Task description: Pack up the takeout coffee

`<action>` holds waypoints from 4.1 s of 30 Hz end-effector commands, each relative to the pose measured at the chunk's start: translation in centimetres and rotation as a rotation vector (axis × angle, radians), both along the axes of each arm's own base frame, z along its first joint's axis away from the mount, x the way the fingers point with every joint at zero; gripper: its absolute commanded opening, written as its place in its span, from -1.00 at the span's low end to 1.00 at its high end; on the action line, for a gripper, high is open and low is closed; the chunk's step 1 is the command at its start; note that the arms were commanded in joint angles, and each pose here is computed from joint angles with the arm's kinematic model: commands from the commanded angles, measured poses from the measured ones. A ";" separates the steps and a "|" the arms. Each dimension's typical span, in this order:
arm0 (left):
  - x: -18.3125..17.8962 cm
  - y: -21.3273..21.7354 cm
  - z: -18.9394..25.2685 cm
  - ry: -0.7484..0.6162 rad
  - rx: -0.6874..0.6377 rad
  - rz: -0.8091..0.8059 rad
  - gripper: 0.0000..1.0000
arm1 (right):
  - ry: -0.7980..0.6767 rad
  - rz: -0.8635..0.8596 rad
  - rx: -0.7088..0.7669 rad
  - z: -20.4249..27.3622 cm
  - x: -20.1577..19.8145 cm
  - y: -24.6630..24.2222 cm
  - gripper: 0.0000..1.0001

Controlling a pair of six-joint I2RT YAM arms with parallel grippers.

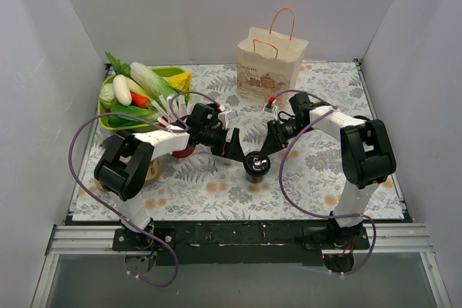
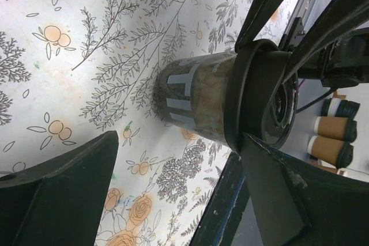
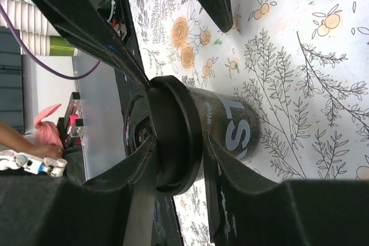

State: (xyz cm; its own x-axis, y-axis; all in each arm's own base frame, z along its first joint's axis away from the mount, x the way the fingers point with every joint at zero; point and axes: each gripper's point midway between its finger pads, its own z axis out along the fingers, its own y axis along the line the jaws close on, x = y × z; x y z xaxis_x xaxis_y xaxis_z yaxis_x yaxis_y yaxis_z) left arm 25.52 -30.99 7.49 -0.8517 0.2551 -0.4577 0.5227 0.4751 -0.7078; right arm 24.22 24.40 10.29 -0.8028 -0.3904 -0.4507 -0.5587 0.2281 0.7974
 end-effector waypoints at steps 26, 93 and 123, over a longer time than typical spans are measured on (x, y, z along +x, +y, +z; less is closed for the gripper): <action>2.1 1.6 -3.0 -0.176 0.196 0.038 0.68 | -0.382 0.143 -0.120 0.5 3.3 -0.1 0.18; 4.2 3.2 8.4 -0.631 0.187 -0.013 0.89 | -0.642 0.556 -0.459 -0.5 -1.1 -0.7 -0.97; 4.1 3.9 8.4 -0.661 0.192 0.028 0.94 | -0.940 0.747 -0.801 -1.4 -1.7 -1.2 -0.66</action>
